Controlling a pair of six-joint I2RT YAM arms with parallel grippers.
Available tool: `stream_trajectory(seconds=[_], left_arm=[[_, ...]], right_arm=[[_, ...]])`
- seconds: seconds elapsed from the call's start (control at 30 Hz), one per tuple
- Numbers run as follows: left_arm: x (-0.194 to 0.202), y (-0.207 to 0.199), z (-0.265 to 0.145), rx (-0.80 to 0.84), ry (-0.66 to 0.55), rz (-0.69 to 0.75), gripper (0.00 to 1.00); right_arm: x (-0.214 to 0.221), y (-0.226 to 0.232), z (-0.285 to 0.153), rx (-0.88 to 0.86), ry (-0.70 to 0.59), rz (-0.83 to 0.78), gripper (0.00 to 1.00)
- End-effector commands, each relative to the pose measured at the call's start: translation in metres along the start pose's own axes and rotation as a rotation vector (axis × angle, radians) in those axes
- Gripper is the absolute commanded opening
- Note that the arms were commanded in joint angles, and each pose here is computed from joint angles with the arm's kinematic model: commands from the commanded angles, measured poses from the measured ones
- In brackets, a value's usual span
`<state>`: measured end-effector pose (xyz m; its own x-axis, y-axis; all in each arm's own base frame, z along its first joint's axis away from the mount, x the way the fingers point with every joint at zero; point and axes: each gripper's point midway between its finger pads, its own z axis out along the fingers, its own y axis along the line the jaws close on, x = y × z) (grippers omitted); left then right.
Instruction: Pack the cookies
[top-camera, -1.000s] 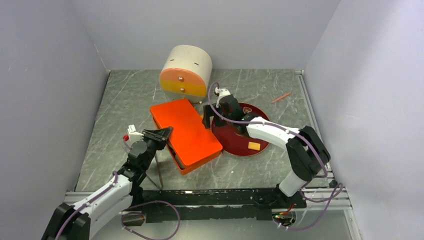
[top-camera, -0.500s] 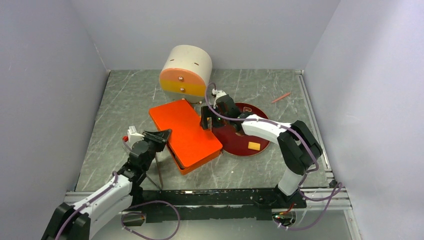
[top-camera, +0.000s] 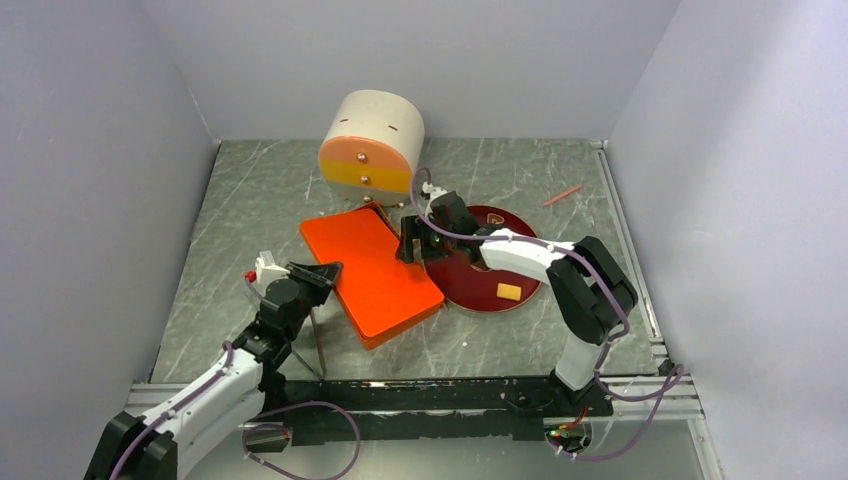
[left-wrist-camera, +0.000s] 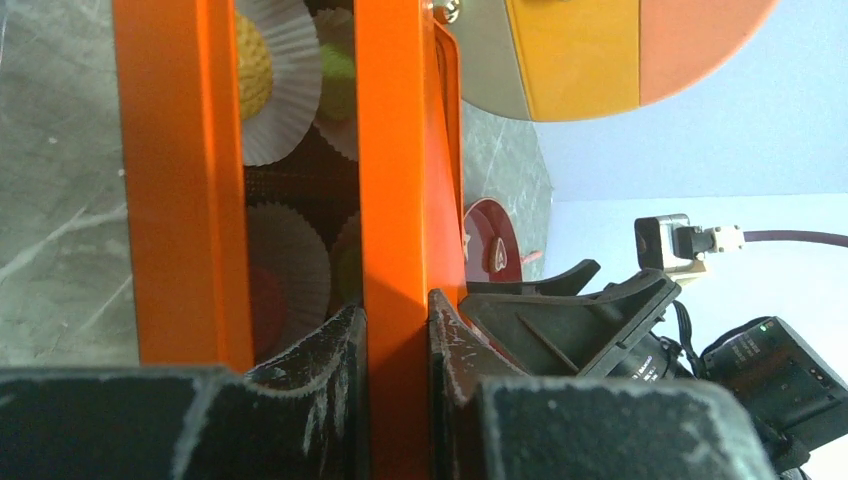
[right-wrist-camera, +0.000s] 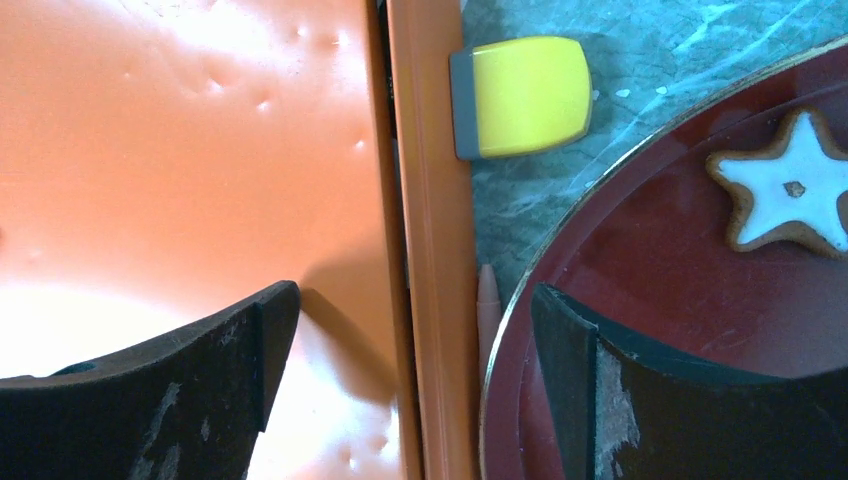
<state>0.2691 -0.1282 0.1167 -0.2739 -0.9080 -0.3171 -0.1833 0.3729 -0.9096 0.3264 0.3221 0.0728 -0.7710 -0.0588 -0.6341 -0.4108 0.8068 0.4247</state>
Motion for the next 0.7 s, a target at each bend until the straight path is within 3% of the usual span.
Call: stream_trajectory(seconds=[0.0,0.33,0.67], left_arm=[[-0.009,-0.032,-0.001,0.095,-0.026,0.131,0.05],[-0.02,-0.07,-0.018,0.3,-0.08,0.08,0.05],[-0.016,-0.07,0.002,0.285,-0.076,0.048,0.05]], right_arm=[[-0.005,0.006,-0.001,-0.027,-0.009,0.002,0.89],[-0.023,0.008,-0.015,-0.014,-0.088,-0.016,0.89],[-0.033,0.005,-0.022,0.015,-0.13,-0.016,0.91]])
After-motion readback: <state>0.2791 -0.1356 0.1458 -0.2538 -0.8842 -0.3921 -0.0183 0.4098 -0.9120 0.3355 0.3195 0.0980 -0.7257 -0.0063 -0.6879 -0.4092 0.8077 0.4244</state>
